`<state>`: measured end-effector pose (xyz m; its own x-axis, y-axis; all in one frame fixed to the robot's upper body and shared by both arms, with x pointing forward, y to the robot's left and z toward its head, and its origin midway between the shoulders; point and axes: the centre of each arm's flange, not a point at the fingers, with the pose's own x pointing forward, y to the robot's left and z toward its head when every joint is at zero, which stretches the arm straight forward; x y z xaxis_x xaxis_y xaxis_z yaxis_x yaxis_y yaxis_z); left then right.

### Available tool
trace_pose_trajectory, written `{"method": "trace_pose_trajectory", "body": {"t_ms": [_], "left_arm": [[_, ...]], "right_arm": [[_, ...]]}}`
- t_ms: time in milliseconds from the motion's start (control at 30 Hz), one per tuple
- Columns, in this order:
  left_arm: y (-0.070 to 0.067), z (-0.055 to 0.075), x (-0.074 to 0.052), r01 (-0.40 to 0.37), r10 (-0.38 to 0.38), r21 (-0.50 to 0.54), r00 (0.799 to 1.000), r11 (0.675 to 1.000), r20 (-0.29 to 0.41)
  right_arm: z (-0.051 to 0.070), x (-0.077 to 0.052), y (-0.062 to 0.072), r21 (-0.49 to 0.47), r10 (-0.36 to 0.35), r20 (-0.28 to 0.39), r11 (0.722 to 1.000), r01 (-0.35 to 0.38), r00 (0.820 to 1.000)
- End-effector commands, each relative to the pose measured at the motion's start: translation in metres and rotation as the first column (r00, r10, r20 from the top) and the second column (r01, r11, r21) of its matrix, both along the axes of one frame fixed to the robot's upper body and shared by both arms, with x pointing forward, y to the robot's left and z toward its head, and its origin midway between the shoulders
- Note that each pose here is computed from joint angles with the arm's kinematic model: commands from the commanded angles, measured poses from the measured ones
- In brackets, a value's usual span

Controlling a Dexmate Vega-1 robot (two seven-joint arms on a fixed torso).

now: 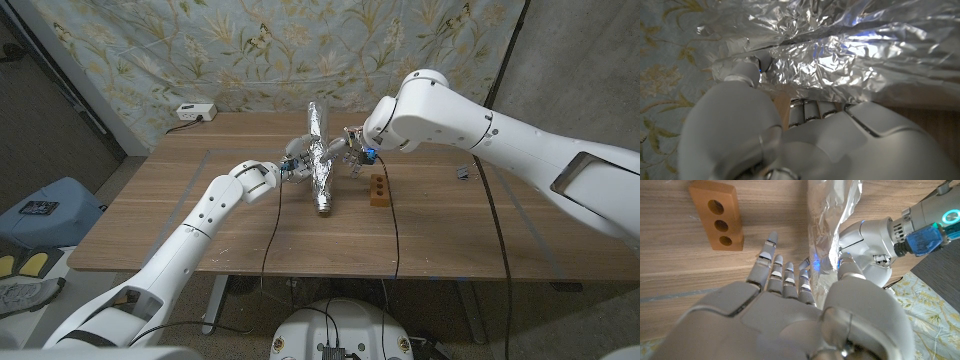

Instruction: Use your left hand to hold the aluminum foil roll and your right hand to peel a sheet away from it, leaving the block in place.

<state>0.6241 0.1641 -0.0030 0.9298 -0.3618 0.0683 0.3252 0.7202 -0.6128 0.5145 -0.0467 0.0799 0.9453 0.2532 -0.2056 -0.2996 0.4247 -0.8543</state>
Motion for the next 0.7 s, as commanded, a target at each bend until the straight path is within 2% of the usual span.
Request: {"method": "trace_pose_trajectory", "body": {"t_ms": [33, 433, 700], "left_arm": [[-0.0021, -0.0010, -0.0031, 0.008, -0.008, -0.006, 1.000, 1.000, 0.005], [-0.0036, -0.0024, -0.0080, 0.022, -0.022, -0.014, 1.000, 1.000, 0.004], [-0.0034, -0.0056, -0.0077, 0.033, -0.033, -0.027, 0.999, 0.999, 0.000]], "right_arm": [[-0.0023, 0.0105, -0.0026, 0.006, -0.015, -0.015, 1.000, 0.016, 1.000], [-0.0086, 0.0198, -0.0080, 0.030, -0.020, -0.032, 0.999, 0.021, 0.999], [-0.0092, 0.0176, -0.0114, 0.048, -0.017, -0.024, 0.999, 0.019, 1.000]]}}
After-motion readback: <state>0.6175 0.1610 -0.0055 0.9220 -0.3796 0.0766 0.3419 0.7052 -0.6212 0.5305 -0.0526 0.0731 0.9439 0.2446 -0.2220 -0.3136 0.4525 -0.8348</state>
